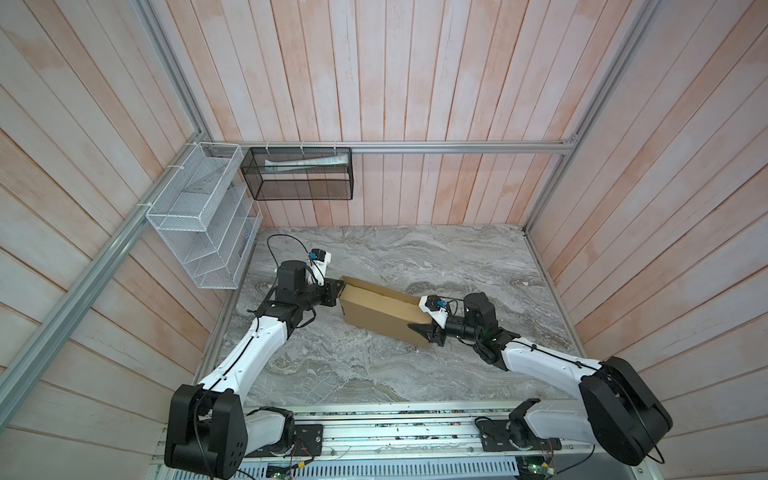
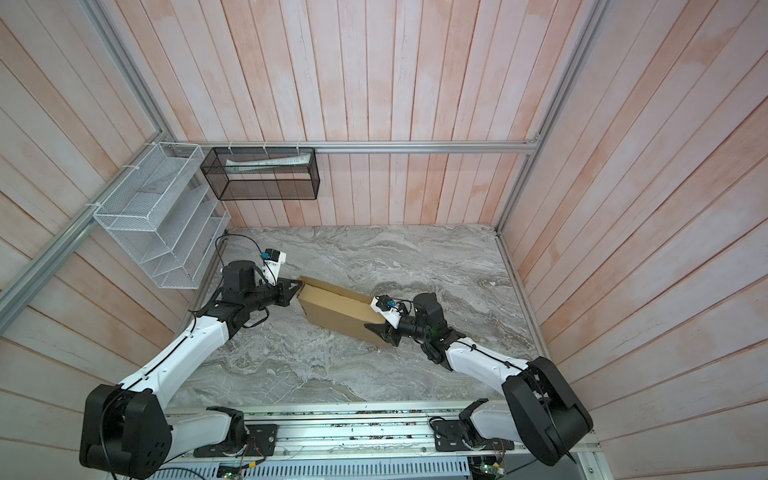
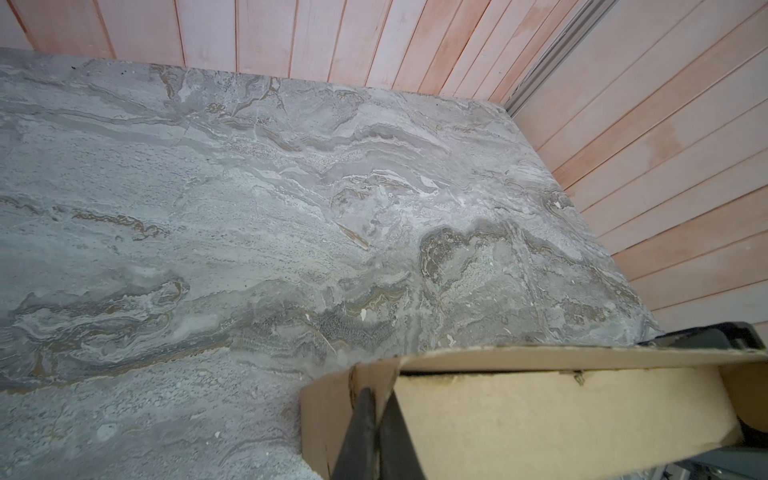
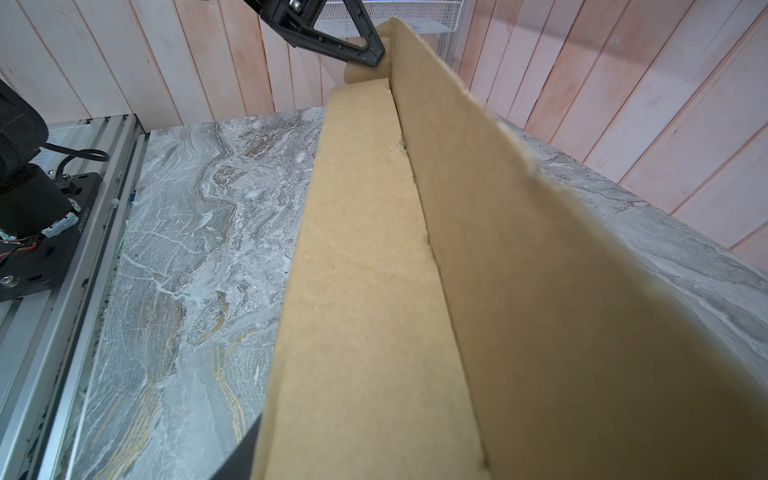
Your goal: Fold the paper box
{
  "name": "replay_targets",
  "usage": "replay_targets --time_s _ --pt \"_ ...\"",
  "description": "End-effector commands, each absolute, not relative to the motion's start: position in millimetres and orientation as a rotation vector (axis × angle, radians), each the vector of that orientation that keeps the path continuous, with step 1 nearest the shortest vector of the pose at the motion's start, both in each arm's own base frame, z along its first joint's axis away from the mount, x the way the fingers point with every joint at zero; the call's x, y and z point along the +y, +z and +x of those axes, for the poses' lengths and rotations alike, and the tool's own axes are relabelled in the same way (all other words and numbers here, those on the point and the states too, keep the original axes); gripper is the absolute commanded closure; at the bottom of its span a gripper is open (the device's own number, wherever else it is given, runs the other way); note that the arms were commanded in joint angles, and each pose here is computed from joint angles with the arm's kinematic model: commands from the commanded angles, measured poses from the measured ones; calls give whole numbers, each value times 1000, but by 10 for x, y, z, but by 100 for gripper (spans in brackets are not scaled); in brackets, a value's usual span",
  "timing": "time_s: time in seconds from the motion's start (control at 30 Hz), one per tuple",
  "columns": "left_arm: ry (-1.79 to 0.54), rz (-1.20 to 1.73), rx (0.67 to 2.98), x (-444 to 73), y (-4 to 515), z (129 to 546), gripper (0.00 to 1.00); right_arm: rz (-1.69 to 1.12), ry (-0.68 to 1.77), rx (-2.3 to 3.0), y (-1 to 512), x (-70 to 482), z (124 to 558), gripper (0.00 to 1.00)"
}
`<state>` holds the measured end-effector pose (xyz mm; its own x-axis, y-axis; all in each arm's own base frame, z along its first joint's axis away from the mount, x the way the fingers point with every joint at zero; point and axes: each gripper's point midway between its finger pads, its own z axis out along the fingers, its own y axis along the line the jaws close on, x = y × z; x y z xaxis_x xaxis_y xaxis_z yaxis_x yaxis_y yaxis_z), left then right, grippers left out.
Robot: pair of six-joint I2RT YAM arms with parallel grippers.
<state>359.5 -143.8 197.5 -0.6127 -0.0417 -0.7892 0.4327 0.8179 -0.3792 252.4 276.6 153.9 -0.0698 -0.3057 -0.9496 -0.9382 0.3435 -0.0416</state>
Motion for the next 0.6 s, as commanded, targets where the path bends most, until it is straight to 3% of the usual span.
replay_targets --time_s 0.0,0.57 --pt "-676 262 2169 -1411 1849 3555 94 -1170 799 1570 1604 2790 2519 58" --pt "-670 267 2187 -1468 1773 3525 96 -1175 794 1600 1496 2732 2526 44"
